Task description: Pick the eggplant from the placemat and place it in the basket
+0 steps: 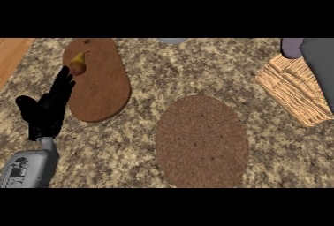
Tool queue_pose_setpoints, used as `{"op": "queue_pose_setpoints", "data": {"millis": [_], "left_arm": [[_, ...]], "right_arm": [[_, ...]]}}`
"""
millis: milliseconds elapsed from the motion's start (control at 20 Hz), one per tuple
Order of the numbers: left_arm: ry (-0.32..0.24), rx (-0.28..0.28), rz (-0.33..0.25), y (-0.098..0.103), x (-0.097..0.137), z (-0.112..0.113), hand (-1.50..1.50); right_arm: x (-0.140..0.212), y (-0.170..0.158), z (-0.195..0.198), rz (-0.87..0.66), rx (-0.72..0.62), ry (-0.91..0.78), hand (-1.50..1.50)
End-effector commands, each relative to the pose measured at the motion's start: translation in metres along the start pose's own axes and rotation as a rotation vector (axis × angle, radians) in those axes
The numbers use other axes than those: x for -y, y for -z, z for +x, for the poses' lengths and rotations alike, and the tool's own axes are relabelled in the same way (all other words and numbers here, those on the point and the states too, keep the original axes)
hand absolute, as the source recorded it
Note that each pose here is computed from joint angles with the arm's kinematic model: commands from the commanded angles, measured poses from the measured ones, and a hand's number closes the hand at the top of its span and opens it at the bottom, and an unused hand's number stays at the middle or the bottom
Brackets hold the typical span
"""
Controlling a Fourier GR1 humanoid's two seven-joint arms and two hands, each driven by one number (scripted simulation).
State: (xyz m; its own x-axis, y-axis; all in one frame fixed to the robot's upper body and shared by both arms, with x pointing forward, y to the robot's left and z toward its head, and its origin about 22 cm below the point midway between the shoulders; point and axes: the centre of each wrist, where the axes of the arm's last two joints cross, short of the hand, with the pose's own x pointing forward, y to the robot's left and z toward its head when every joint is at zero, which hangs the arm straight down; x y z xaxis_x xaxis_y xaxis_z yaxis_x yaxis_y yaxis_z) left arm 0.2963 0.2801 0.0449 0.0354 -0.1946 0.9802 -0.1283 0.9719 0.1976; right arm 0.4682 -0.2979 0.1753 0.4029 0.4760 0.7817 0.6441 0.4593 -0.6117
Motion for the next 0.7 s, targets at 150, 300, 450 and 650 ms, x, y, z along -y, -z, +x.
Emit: {"op": "queue_pose_setpoints", "data": {"millis": [150,300,450,650], "left_arm": [[0.016,0.007,0.006,-0.018,0.010,0.006,0.00],[0.005,0.010,0.001,-0.003,-0.006,0.010,0.00],[0.002,0.002,0.003,0.003,0.000,0.010,0.00],[-0.009,-0.006,-0.008,-0.001,0.009,0.005,0.00]], "right_arm": [[0.002,0.008,-0.034,0.033,-0.014,0.081,1.50],[0.023,0.027,-0.077,-0.006,0.224,-0.463,1.50],[0.036,0.034,-0.055,-0.071,0.334,-0.588,1.50],[0.037,0.034,-0.042,-0.121,0.394,-0.689,1.50]]}}
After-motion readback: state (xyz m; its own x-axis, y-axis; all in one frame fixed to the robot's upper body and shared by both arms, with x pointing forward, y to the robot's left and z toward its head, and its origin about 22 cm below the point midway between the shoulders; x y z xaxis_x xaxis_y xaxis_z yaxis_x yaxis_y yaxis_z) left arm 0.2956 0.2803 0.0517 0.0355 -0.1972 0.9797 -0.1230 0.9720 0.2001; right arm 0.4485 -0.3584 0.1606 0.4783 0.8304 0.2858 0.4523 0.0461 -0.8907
